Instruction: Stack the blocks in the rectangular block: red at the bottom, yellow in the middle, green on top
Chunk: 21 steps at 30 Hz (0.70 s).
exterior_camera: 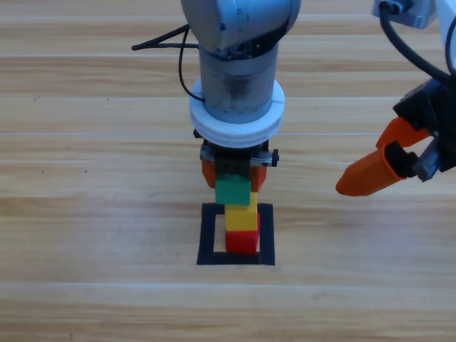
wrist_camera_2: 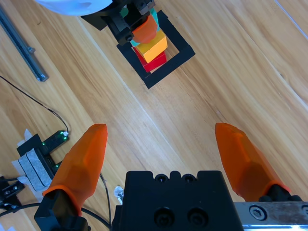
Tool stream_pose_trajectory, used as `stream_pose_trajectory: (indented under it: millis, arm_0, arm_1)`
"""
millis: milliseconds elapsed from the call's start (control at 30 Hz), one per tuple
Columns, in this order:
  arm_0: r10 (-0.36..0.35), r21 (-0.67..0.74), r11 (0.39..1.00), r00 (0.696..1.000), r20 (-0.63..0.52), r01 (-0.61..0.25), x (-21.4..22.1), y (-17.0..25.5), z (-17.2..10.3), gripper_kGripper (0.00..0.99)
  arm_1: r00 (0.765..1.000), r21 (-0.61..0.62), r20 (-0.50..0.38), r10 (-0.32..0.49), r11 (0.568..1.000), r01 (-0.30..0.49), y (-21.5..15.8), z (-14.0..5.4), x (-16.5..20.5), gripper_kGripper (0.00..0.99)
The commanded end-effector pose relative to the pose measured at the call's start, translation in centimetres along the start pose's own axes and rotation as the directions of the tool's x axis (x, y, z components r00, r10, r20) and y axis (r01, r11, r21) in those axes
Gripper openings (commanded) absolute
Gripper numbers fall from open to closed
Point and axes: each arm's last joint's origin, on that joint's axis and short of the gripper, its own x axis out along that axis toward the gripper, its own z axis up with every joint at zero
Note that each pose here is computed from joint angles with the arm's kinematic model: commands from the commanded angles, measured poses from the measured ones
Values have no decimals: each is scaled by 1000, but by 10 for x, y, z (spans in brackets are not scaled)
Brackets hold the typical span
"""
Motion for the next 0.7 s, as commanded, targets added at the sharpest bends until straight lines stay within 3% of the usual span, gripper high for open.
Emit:
stream_pose_trajectory:
  millis: [33,700]
  arm_0:
    - [38,17,999,999,-14,-38,18,-12,-4,0]
    - [38,18,999,999,-14,-37,28,-20,-1,0]
  arm_1:
    - [997,44,-67,25,999,-22,-11,2,21,985]
    - [996,46,-79,31,999,-27,-12,2,24,985]
